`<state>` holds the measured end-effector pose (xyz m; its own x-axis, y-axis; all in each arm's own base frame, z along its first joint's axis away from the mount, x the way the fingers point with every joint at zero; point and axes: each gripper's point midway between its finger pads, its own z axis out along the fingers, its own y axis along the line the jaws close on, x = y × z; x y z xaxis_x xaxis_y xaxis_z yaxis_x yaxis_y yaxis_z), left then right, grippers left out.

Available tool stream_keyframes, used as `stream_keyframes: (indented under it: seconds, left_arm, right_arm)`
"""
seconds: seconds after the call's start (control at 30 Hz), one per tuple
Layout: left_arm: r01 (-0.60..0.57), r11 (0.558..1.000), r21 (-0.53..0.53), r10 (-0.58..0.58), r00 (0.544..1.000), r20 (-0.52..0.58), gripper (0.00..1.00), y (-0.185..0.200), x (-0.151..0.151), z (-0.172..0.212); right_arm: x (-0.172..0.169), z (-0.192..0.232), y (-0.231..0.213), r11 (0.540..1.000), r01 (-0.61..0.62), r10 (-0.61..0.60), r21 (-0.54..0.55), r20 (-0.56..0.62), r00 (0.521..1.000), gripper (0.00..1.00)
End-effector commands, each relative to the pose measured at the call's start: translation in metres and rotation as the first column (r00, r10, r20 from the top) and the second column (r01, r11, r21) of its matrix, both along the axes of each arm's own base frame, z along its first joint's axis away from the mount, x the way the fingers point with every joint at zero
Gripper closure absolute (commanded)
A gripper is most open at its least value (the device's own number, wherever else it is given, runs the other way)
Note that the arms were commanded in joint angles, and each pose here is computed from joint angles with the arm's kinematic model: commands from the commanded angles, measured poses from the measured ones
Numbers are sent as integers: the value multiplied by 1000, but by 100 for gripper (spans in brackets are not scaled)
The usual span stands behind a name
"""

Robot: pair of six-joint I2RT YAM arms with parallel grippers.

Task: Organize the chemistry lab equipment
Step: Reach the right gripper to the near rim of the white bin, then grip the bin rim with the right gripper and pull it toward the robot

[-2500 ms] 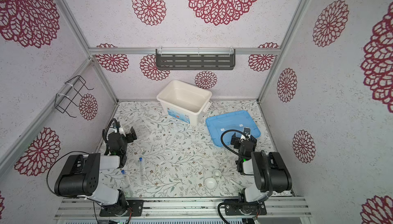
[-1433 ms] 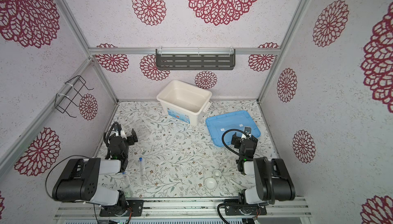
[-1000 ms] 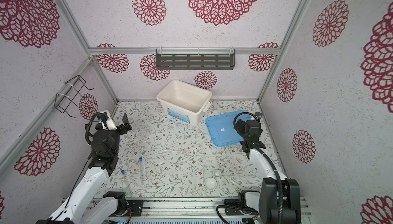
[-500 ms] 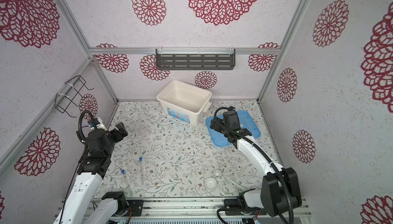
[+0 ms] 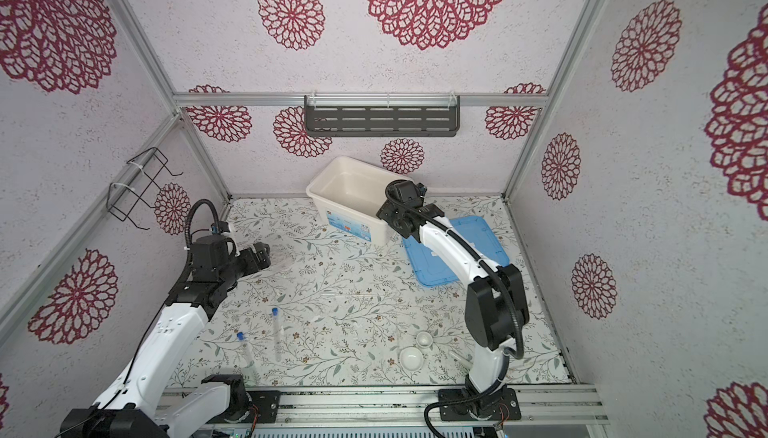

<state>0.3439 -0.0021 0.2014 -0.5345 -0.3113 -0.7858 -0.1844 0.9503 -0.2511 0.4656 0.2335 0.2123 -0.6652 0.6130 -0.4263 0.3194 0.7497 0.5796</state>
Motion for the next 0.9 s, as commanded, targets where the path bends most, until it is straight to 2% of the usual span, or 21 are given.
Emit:
stream_keyframes:
  seconds: [0.0,0.2,0.33,0.47,0.57,0.7,0.87]
  left_arm:
    - [-7,999,36,7,1000,5,2,5,-2,7]
    - [-38,998,57,38,999,-3,3,11,-5,6]
    - [-26,999,39,26,1000,1,3,10,1,9]
    - [-67,997,42,68,997,-28,3,18,-1,2]
    - [-77,996,45,78,996,-39,3,21,1,-1]
    - [-80,996,41,83,994,-69,3,22,0,-9]
    - [-44,999,-15,43,997,-65,3,12,6,-7]
  right_arm:
    - [-2,-4,-12,995,85,-88,-44,-78,993,29]
    - [0,-14,-8,994,42,-55,-103,-131,990,33]
    - [-5,-28,-17,984,19,-52,-179,-183,982,47]
    - [-9,-31,-23,966,-26,-31,-256,-213,977,57]
    - [-7,-27,-21,957,-83,26,-278,-202,979,71]
    - [-9,-21,-24,945,-112,50,-309,-201,978,74]
    - [-15,-18,-13,926,-237,176,-295,-218,960,80]
